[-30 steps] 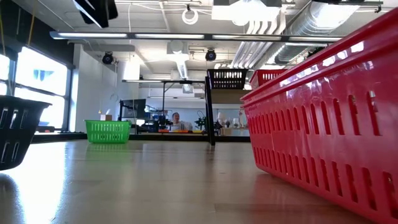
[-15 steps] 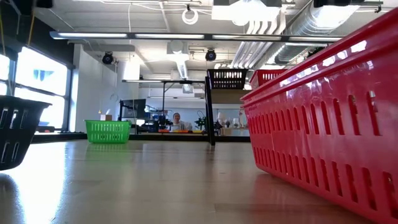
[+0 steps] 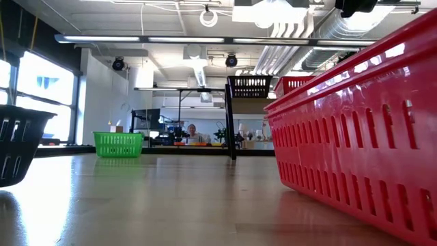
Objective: Stack baskets on shelf by color
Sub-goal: Stack the left black bin on top of the black bin on the shelf
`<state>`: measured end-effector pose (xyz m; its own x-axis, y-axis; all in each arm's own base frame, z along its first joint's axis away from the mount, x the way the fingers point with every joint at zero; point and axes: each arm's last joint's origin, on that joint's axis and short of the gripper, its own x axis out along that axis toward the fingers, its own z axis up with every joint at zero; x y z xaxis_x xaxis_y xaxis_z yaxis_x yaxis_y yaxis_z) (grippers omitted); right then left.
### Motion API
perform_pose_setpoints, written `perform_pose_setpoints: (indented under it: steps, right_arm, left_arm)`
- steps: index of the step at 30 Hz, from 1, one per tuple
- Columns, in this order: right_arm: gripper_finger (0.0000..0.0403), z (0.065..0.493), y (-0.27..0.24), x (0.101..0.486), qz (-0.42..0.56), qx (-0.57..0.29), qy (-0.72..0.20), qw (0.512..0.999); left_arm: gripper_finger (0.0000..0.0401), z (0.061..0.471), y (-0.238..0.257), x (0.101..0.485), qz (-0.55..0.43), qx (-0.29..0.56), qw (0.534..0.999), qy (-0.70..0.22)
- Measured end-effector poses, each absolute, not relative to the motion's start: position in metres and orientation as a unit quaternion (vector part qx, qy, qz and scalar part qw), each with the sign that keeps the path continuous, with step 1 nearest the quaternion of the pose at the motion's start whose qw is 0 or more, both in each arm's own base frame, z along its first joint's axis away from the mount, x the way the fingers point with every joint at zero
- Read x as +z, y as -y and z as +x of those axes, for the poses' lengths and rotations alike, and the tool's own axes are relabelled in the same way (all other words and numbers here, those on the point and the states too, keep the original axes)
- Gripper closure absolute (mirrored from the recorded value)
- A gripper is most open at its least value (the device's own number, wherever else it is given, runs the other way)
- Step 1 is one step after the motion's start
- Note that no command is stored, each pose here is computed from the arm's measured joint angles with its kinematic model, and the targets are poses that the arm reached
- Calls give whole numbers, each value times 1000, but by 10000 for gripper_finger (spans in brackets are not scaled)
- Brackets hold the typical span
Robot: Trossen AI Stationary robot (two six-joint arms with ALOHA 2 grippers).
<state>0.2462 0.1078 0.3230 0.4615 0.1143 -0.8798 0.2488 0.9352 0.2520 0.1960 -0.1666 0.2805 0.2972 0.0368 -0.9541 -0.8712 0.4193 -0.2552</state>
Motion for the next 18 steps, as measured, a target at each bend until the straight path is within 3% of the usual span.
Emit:
perform_pose_setpoints:
  steps: [18]
  right_arm:
    - [291, 246, -108, 323, 141, -1, -526, 839]
  left_arm:
    - [245, 225, 206, 208, -438, 438, 593, -515]
